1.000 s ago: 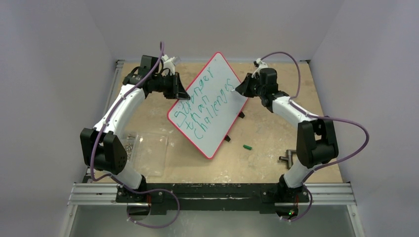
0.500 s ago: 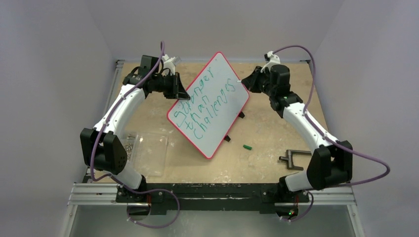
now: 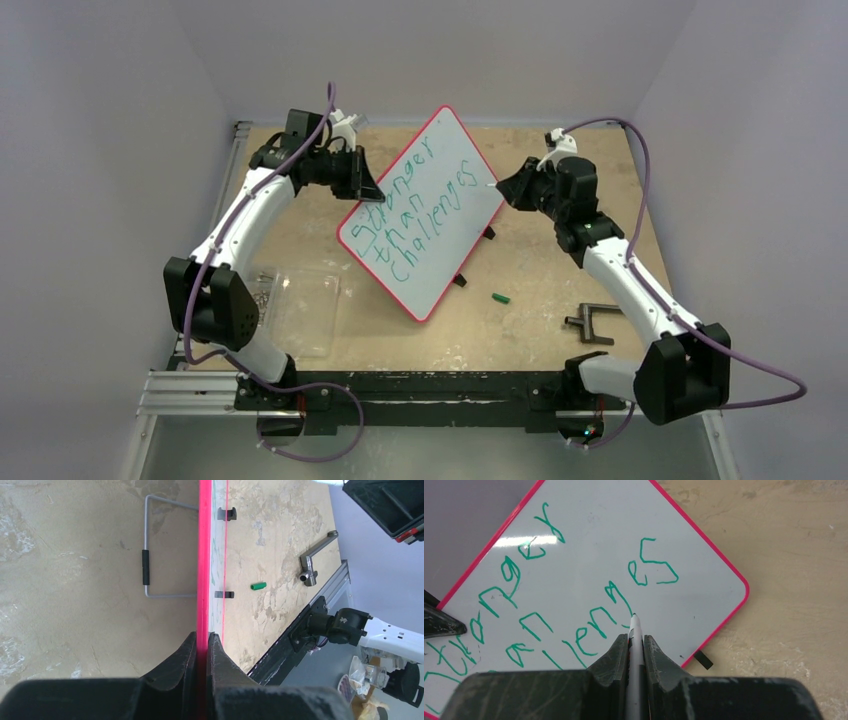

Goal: Write a sentence on the whiteboard

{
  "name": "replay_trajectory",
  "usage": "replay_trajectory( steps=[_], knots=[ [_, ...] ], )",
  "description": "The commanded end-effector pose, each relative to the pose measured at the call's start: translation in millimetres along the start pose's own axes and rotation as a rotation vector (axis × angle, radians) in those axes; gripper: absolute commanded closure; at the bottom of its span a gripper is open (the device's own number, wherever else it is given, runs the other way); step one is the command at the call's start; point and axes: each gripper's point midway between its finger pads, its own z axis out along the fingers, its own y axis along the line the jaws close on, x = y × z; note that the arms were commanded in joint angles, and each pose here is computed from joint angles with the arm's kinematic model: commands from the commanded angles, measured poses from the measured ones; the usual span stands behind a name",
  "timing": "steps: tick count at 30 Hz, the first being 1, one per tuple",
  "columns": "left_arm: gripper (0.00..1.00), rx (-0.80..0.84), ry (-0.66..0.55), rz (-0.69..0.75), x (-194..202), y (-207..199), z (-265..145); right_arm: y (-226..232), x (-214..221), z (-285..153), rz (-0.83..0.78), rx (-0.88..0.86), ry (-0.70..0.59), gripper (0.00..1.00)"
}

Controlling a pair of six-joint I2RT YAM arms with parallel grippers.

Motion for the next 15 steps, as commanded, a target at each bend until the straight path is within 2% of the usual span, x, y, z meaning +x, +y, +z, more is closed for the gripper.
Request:
replay_trajectory(
  steps=[1, 7, 15],
  knots=[
    [1.0, -0.1, 0.025, 0.021, 4.0, 15.7, 2.0, 8.9, -9.9, -11.7, 0.007, -0.03, -0.061, 1.0],
    [1.0, -0.107, 0.025, -0.011, 14.5, 20.4, 5.7, 11.4, -9.4, -19.5, 0.029, -0.039, -0.075, 1.0],
    [0.92, -0.147, 0.046, -0.03, 37.8, 34.6, 8.6, 12.1, -4.6, -26.3, 0.036, -0.047, -0.074, 1.0]
  ],
)
